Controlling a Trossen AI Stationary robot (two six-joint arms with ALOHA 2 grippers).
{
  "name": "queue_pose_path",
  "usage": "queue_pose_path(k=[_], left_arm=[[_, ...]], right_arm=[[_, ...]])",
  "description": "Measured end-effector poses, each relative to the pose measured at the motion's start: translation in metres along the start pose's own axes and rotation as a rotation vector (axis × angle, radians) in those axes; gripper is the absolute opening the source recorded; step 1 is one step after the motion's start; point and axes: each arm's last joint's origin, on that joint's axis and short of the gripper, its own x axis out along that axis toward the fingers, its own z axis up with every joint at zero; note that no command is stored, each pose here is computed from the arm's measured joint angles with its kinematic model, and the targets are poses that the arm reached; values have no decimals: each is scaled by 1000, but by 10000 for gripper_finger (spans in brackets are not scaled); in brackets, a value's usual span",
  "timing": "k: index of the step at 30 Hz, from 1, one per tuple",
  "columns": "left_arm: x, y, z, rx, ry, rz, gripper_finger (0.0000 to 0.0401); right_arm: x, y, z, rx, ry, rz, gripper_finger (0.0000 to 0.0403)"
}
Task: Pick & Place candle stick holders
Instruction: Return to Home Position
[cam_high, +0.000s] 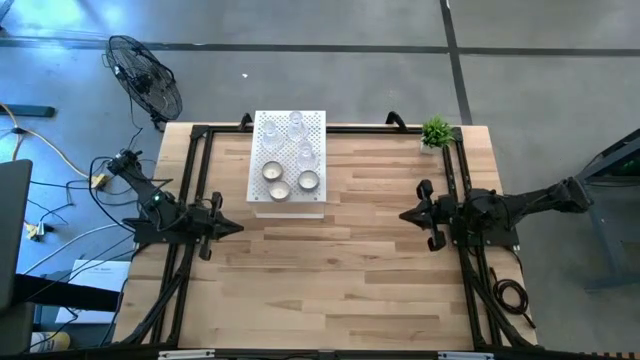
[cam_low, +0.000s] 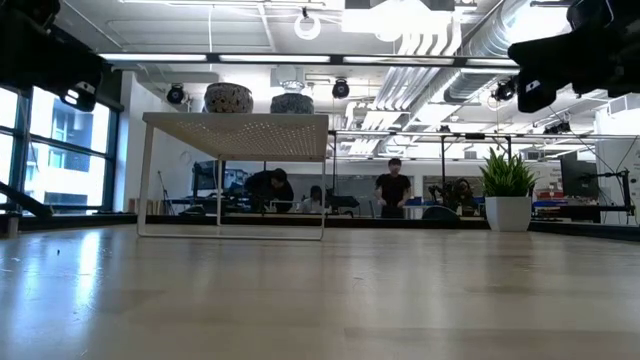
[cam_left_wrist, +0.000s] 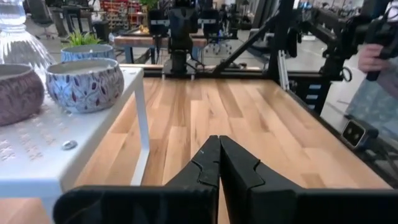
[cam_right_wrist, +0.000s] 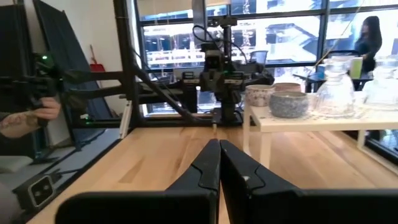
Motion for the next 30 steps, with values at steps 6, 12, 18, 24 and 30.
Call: queue_pose_path(k=[6,12,18,24,30], left_arm=[[1,-1,-3,32,0,-8,0],[1,-1,-1,49,-29,-11,0],[2,-2,-1,134,-41,-28,0],[3,-4,-5,115,-64,-74,0],[5,-8,-7,143,-121,-154,0]], right_arm=[[0,-7,1,-28,-4,-51,0],[0,-15,1,-49,-4,-86,0],[-1,-21,1,-55,-5,-138,0],[-2,-25,-1,-53,24,-181,0],[-2,-28,-3,-53,38,-267,0]])
